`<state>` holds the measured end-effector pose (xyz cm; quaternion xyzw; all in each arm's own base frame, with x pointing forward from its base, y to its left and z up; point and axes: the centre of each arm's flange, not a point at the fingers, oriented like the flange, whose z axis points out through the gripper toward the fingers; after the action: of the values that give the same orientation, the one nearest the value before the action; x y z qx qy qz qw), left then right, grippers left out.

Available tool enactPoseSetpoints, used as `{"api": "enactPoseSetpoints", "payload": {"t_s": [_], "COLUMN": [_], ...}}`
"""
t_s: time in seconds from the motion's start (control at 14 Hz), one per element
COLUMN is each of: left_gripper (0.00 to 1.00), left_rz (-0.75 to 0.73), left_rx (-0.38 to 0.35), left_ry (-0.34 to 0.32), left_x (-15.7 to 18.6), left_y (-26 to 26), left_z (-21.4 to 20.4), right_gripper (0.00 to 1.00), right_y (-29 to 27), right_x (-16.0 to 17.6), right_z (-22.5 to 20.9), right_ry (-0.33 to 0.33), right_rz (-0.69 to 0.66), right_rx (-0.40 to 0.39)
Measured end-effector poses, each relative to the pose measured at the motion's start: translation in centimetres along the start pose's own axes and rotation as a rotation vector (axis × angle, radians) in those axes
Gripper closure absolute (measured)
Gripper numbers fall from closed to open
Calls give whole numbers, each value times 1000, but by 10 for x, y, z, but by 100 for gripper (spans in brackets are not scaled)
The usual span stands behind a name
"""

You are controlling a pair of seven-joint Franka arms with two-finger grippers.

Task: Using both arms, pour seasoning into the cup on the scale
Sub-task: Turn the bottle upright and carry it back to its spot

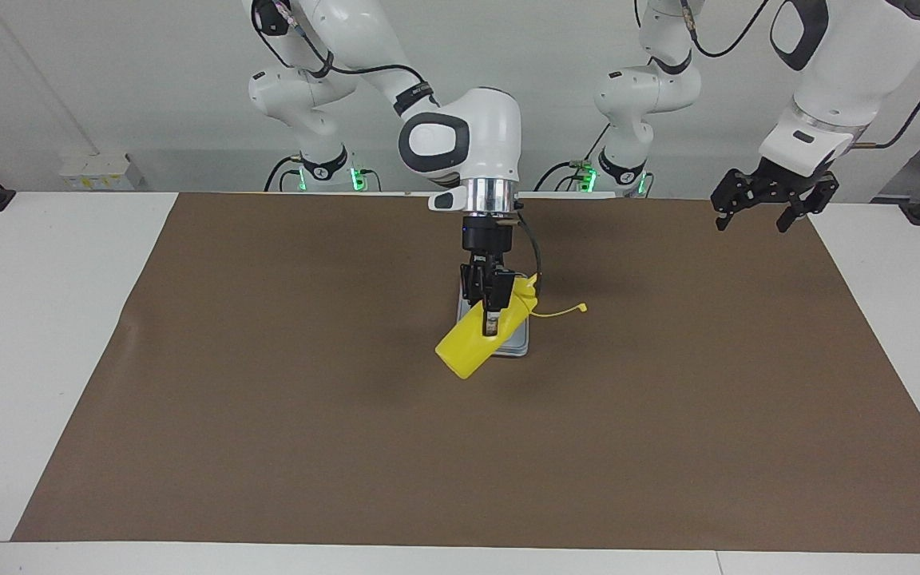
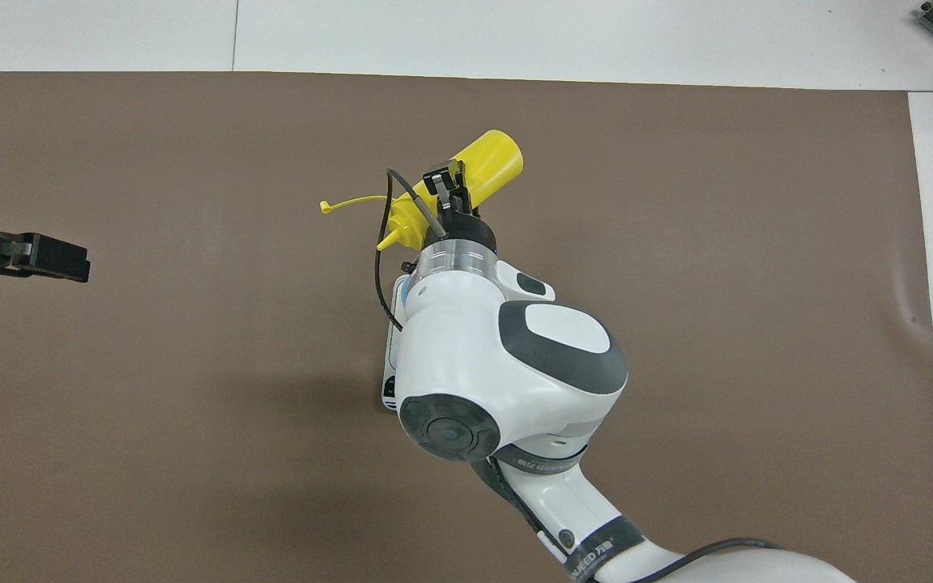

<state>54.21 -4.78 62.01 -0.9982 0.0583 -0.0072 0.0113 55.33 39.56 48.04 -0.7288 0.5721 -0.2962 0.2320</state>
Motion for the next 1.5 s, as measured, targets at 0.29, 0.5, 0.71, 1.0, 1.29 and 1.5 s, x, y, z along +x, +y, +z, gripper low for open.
{"api": "enactPoseSetpoints", "payload": {"t_s": [0.29, 0.5, 0.71, 1.0, 1.29, 1.5], "left_gripper": [0, 0, 0, 0, 0, 0], "left_rz": [-3, -5, -9, -3, -32, -10], "left_rx": [0, -5, -10, -13, -16, -15], "left_ry": [0, 1, 2, 2, 2, 2], "left_x": [0, 0, 0, 0, -1, 0], "left_y": [-2, -2, -3, 0, -17, -3], "left_z": [0, 0, -1, 0, 0, -1], "right_gripper": [53, 53, 53, 53, 53, 53], "right_y": [-14, -19, -21, -14, 20, 51], "right_x": [11, 34, 70, 118, 168, 211], "right_z": [-18, -17, -11, -2, 17, 29], "right_ry": [-140, -176, -226, -301, -390, -482], "right_rz": [221, 371, 461, 478, 400, 375], "right_rx": [-134, -236, -363, -490, -606, -627]}}
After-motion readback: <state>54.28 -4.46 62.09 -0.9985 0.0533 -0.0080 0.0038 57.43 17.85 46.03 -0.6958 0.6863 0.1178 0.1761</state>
